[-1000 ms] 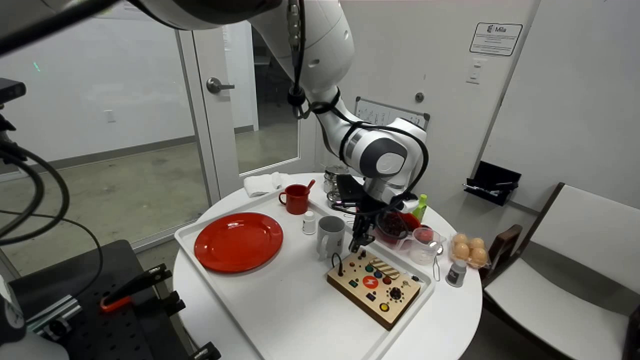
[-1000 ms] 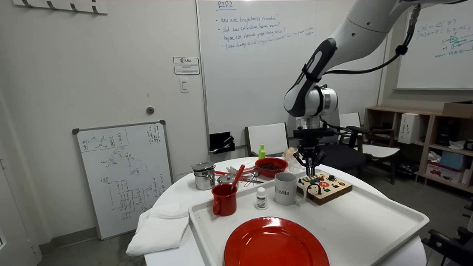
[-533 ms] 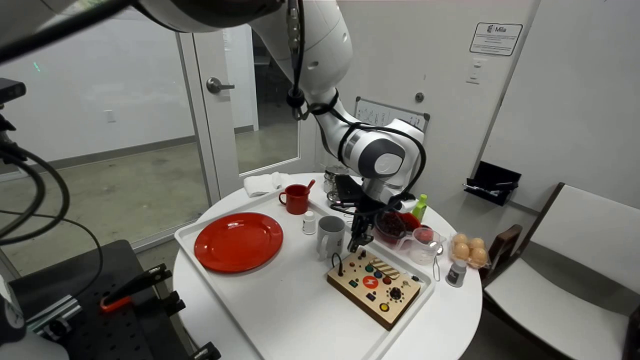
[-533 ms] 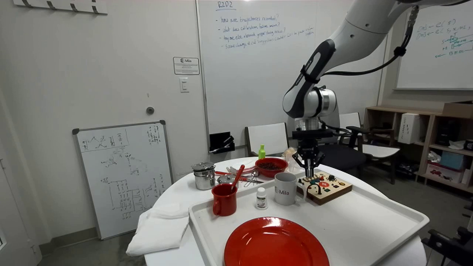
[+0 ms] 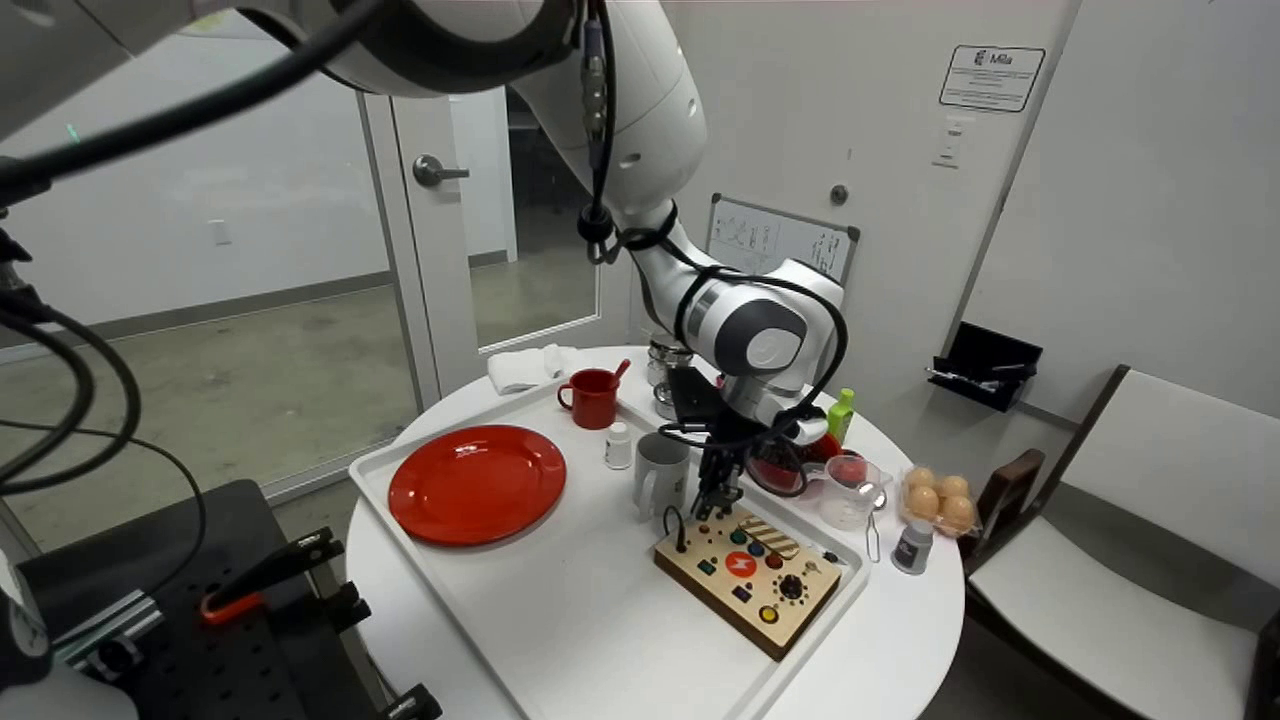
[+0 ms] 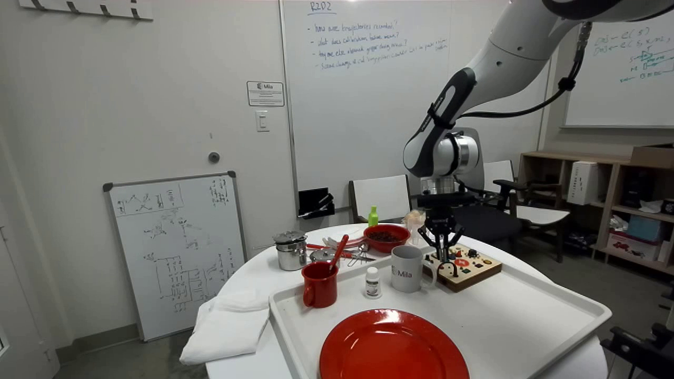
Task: Push a button on the board
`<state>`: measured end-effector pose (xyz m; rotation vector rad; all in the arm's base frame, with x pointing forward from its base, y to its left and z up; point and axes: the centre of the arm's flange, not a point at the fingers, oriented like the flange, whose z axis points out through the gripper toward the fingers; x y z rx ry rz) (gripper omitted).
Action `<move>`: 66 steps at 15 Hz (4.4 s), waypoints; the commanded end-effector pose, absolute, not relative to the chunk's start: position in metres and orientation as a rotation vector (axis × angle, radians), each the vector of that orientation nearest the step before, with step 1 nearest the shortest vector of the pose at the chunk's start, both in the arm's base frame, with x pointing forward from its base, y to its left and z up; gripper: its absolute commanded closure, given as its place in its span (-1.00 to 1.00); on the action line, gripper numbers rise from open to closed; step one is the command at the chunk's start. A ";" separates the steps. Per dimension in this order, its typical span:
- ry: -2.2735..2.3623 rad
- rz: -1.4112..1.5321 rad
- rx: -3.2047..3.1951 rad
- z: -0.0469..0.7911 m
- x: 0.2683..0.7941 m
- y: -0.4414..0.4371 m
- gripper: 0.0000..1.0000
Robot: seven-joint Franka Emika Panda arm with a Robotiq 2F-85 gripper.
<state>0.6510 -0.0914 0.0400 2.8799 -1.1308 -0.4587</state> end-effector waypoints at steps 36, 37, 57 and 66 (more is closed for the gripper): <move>-1.249 -0.506 2.824 0.002 0.672 -0.093 0.80; -1.259 -0.508 2.823 0.000 0.670 -0.092 0.80; -1.220 -0.564 2.865 0.032 0.646 -0.099 0.80; -1.022 -0.117 3.036 0.186 0.635 -0.116 0.80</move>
